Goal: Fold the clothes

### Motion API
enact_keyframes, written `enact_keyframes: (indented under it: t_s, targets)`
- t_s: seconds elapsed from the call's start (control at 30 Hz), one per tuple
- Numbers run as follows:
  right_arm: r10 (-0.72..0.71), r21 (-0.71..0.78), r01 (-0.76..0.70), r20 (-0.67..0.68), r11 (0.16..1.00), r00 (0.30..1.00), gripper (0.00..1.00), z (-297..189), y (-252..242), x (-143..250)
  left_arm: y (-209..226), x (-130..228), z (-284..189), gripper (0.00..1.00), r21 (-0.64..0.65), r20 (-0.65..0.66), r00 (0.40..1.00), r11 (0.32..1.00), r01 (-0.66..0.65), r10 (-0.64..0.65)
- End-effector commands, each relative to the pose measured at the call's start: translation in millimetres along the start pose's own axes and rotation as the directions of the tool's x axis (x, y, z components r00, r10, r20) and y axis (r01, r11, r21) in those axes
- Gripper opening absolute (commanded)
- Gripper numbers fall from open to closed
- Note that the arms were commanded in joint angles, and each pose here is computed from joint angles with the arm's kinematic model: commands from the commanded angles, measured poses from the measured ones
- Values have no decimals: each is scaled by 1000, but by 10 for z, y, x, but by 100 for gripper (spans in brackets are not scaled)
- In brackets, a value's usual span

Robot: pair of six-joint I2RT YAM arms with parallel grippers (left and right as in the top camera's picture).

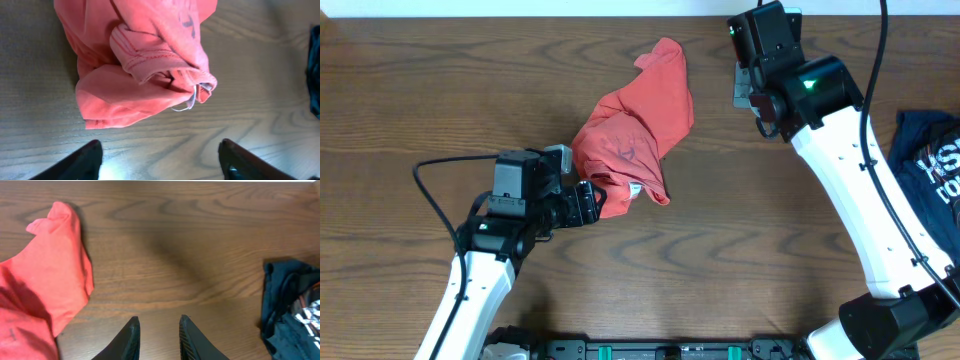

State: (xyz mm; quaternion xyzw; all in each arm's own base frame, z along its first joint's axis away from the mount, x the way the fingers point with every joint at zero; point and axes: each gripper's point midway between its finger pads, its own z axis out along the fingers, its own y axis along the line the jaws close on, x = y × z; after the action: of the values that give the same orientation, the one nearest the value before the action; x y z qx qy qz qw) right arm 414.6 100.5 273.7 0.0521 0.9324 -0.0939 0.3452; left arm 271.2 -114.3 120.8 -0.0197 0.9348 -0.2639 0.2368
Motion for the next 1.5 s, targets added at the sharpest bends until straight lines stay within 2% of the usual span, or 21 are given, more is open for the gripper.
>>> enact_keyframes:
  t_s: [0.0,0.17,0.53,0.77,0.83,0.93,0.97,1.0,1.1,1.2,1.3,1.37,1.47]
  targets:
    - [30,-21,-30,-2,999,1000,25,-26,-6,-20,3,-17,44,68,-6,-20,992,992,-124,124]
    - [30,-20,-30,-4,999,1000,25,-26,-7,-16,331,-28,178,68,-167,-55,985,971,-171,164]
    - [33,-20,-33,-6,999,999,25,-25,-9,-12,405,-247,502,69,-163,-18,973,959,-231,231]
    - [36,-20,-36,-5,999,999,25,-25,-8,-14,412,-144,700,69,-149,-69,969,958,-244,236]
    - [36,-21,-36,-5,999,999,25,-26,-7,-13,360,-116,746,62,-138,-77,964,955,-261,253]
    - [36,-20,-36,-6,999,999,25,-25,-10,-12,259,-94,790,28,-117,-78,954,948,-297,289]
    - [35,-20,-36,-6,999,999,25,-25,-10,-12,224,-85,795,11,-111,-78,950,945,-309,302]
    - [35,-20,-36,-6,999,999,25,-25,-10,-12,194,-78,793,6,-106,-77,948,943,-316,309]
    - [35,-19,-36,-5,999,999,25,-25,-10,-13,150,-37,717,6,-103,-85,948,944,-314,306]
    - [35,-19,-36,-5,999,999,25,-25,-10,-13,60,33,497,6,-93,-88,969,967,-239,231]
    - [36,-19,-36,-5,999,999,25,-24,-12,-14,-363,83,124,6,69,-75,974,976,-208,213]
    - [31,-28,-32,-6,999,999,25,-25,4,-15,-767,-55,-273,6,193,24,971,952,-238,237]
    - [-15,-78,13,-18,997,1000,25,-30,90,5,-1154,-357,-854,6,232,231,929,910,-342,290]
